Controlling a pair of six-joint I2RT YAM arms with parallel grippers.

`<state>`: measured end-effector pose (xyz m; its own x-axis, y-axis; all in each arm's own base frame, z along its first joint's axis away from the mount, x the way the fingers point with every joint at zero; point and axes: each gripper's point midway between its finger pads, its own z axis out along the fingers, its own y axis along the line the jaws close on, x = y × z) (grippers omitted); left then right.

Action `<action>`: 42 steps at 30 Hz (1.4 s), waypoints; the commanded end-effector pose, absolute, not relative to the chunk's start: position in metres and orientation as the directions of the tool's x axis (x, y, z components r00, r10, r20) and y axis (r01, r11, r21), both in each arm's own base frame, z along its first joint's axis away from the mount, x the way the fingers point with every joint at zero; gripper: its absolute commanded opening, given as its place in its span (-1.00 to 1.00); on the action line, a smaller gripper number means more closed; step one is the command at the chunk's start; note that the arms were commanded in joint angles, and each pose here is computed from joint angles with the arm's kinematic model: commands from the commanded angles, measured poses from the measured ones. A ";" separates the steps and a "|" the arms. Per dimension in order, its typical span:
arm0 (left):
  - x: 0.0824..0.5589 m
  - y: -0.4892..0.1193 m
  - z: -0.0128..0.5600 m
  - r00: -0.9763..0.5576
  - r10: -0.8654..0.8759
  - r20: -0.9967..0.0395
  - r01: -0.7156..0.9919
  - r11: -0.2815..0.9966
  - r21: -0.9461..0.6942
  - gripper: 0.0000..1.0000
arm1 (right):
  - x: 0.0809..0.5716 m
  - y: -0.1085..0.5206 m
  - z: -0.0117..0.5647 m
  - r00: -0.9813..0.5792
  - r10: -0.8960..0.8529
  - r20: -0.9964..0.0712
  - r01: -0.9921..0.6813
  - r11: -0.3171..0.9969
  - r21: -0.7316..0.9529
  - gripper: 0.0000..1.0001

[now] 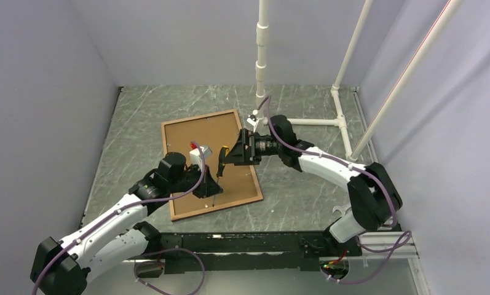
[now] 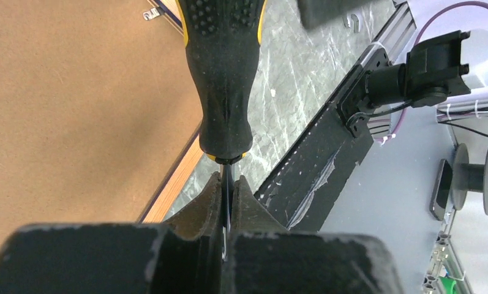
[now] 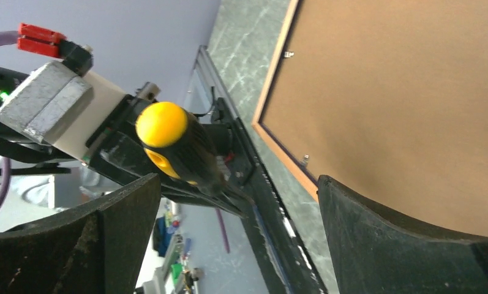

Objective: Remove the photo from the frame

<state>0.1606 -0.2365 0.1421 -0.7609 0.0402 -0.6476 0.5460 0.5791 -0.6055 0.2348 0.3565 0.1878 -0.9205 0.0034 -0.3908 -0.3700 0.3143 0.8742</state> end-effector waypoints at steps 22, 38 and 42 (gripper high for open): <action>0.187 -0.208 0.174 -0.451 0.246 -0.858 0.751 0.623 -0.216 -1.00 | 0.237 0.350 0.241 -0.841 -0.029 -0.541 -0.520 0.325 0.790 0.99; 0.185 -0.205 0.184 -0.432 0.199 -0.880 0.740 0.636 -0.220 -1.00 | 0.236 0.374 0.251 -0.772 0.034 -0.635 -0.583 0.360 0.728 0.51; 0.190 -0.199 0.185 -0.418 0.205 -0.885 0.722 0.666 -0.187 -1.00 | 0.235 0.387 0.247 -0.807 0.080 -0.585 -0.516 0.388 0.764 0.50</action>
